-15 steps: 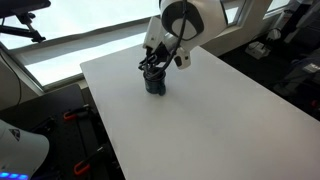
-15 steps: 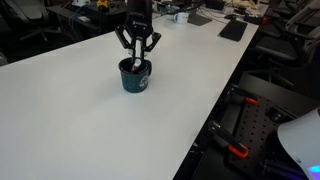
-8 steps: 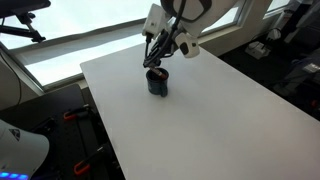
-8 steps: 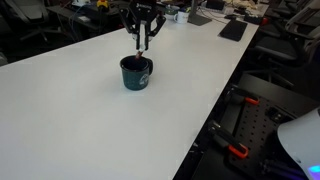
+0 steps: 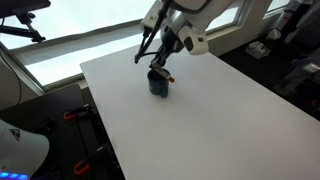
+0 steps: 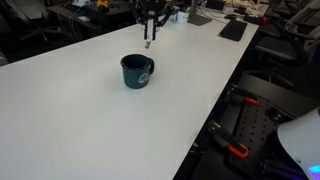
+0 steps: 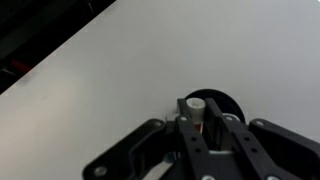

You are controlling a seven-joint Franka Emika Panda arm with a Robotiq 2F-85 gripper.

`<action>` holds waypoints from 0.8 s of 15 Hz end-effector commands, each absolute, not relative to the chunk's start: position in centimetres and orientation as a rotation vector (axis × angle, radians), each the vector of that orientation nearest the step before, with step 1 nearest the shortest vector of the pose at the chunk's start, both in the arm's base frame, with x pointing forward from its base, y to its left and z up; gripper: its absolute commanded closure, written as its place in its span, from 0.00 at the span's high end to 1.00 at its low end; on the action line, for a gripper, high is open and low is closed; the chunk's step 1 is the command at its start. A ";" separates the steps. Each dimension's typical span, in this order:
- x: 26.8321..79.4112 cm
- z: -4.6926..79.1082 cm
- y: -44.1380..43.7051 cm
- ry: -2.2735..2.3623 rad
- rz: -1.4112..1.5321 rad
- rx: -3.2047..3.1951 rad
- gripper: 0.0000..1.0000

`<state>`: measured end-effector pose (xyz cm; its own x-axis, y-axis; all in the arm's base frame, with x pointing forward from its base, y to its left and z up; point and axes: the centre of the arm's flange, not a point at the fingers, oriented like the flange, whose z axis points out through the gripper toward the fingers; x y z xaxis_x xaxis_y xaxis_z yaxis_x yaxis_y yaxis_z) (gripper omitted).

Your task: Remove the marker from the cup

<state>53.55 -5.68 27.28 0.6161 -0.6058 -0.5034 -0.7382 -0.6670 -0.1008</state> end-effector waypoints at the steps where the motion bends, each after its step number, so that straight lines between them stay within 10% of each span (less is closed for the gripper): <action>1: 52.8 27.0 -7.3 1.252 0.550 -2.536 0.05; 12: 52.8 19.2 -14.1 1.565 0.519 -2.466 0.05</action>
